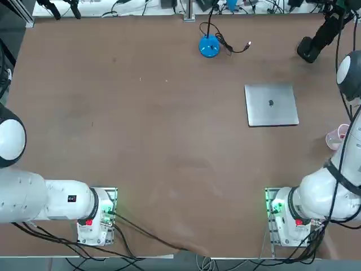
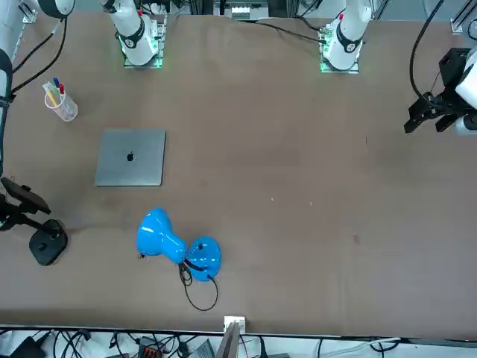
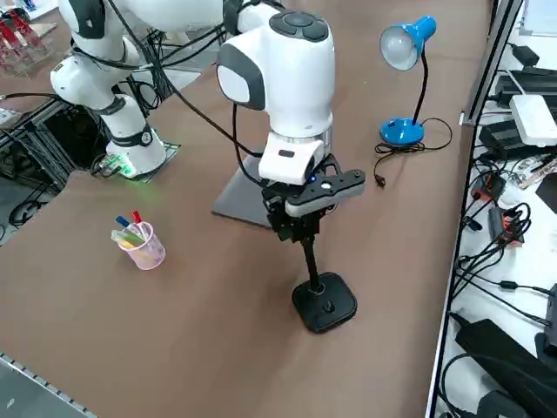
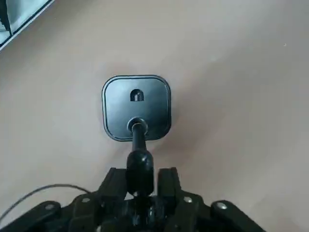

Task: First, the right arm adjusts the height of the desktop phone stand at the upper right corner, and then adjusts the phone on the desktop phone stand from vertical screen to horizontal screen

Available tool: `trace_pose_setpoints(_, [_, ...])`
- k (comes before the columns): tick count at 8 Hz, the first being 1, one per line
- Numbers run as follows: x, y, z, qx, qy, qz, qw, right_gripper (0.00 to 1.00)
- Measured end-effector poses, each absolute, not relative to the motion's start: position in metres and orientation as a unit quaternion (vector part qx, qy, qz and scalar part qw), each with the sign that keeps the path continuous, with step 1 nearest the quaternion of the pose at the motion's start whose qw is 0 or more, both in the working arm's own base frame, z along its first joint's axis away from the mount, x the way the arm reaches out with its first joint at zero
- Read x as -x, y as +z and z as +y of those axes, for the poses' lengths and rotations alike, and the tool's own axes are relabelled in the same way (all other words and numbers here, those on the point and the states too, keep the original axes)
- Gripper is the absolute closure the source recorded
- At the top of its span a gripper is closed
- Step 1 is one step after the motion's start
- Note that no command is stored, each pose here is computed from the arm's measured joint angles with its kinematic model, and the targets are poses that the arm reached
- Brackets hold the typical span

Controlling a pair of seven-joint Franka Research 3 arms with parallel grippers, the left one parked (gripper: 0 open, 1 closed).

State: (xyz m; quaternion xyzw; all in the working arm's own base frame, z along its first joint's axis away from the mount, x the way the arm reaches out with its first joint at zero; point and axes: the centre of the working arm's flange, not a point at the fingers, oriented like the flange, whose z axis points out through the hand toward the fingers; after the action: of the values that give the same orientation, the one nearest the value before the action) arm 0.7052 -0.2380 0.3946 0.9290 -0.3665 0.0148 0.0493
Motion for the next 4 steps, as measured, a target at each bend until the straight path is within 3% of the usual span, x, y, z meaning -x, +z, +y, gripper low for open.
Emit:
trace_pose_setpoints(3, [-0.7, 0.401, -0.252, -0.933, 0.014, -0.355, 0.056, 0.04])
trace_pose_setpoints(4, [-0.7, 0.421, -0.254, -0.935, 0.024, -0.348, 0.057, 0.0])
